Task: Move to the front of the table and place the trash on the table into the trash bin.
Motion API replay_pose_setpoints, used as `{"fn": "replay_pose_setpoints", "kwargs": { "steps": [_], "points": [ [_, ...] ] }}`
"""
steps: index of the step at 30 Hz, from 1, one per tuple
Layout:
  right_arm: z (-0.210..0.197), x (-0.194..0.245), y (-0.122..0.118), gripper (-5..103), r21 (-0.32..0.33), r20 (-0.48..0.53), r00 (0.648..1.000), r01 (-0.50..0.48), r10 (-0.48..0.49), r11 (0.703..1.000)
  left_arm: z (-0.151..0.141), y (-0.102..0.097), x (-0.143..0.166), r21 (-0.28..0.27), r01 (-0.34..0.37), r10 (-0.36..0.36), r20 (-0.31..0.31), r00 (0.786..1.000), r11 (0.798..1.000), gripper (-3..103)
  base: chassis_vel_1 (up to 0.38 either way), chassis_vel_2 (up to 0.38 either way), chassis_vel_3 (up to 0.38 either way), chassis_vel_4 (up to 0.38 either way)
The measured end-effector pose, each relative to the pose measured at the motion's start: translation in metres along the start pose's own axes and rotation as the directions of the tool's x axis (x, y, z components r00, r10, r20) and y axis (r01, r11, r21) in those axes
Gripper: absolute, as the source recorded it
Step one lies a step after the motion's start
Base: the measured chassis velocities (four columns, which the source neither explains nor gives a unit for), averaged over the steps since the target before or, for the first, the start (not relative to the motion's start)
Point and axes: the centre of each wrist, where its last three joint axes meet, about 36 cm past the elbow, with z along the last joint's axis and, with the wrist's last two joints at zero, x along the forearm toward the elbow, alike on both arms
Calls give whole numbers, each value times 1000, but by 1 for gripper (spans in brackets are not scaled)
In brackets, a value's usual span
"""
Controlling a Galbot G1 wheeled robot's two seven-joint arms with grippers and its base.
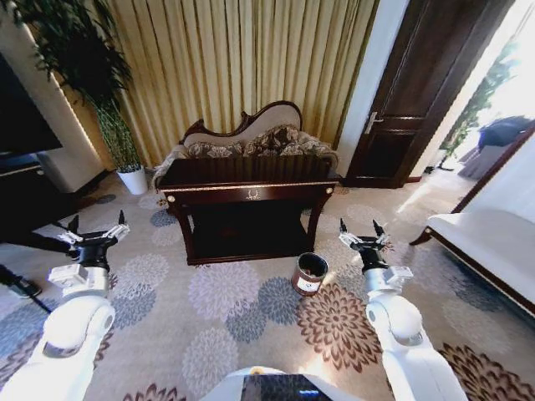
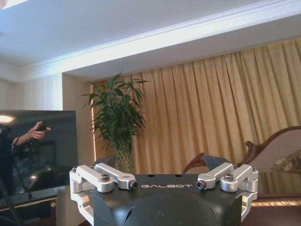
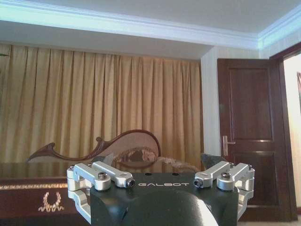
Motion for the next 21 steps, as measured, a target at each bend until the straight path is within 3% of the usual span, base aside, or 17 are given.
{"fn": "replay_pose_setpoints", "kwargs": {
  "steps": [12,21],
  "points": [
    [1,-2,3,100,11,24,1000,4,-4,1000,6,5,3,0,9,-9,11,1000,1000,100,40,-204,-41,212],
    [5,0,4,100,14,14,1000,1,-1,1000,7,11,4,-3,20,-20,10,1000,1000,100,-3,0,4,-14]
  ]
}}
